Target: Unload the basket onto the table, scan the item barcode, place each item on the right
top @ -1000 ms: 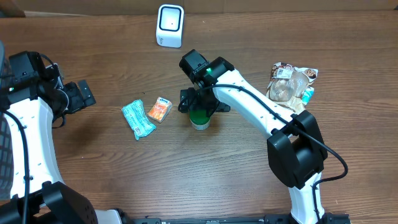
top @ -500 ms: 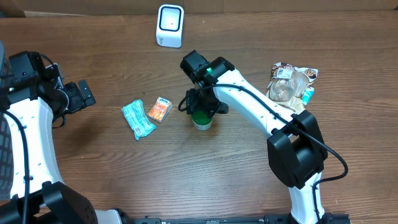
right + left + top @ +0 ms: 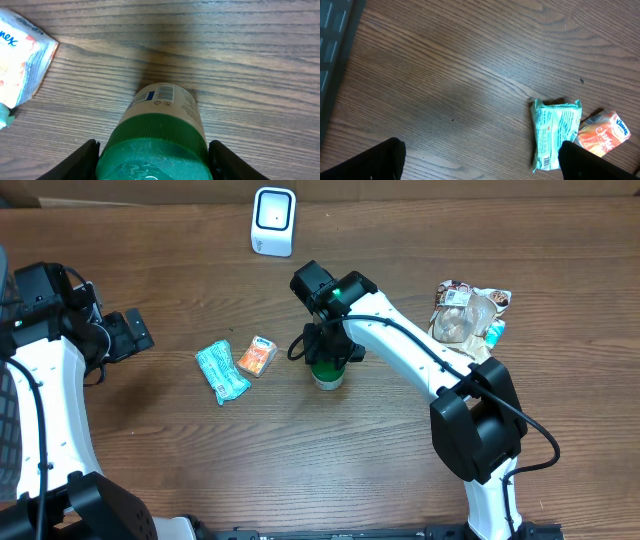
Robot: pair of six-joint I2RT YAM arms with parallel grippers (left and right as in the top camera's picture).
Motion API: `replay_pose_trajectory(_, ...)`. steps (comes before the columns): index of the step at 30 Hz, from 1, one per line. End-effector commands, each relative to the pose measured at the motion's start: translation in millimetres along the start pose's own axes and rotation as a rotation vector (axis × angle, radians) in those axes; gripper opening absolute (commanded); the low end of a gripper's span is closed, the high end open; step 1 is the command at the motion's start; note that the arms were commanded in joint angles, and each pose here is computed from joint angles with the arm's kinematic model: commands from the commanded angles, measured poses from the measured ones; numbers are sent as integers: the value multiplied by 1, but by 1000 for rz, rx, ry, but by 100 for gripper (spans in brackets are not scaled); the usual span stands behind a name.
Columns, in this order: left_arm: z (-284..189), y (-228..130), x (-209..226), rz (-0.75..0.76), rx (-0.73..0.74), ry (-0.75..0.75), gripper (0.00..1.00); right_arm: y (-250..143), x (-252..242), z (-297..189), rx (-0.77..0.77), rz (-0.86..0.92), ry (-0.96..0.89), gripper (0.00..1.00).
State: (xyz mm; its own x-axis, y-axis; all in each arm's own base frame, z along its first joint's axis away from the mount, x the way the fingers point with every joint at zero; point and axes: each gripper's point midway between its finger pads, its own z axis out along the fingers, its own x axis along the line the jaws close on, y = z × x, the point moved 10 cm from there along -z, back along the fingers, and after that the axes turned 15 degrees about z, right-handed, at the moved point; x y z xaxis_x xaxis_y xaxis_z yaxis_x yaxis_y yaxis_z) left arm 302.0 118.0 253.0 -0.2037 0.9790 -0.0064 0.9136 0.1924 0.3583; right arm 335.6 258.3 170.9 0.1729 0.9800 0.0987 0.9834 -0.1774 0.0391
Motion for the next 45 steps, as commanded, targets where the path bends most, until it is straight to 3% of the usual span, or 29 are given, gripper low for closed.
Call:
replay_pose_trajectory(1,-3,3,2,24,-12,7,100,1,-1,1,-10,-70,-15,41)
replay_pose_trajectory(7,-3,3,2,23,-12,7,100,1,-1,1,-10,-188,-15,36)
replay_pose_trajectory(18,-3,3,2,23,-12,7,100,9,-3,1,-81,-492,-74,37)
replay_pose_trajectory(24,-3,3,2,23,-11,7,100,14,-1,0,-119,-755,-100,38)
replay_pose_trajectory(27,-3,3,2,24,-11,7,100,18,3,0,-146,-883,-94,50)
replay_pose_trajectory(33,-3,3,2,23,-11,7,100,12,15,0,-134,-1291,58,51)
replay_pose_trajectory(36,-3,3,2,24,-11,7,100,9,19,-1,-133,-1445,133,58)
replay_pose_trajectory(41,-3,3,2,23,-11,7,100,13,21,-1,-167,-1463,141,69)
replay_pose_trajectory(45,-3,3,2,23,-11,7,100,24,20,-10,-200,-1324,151,82)
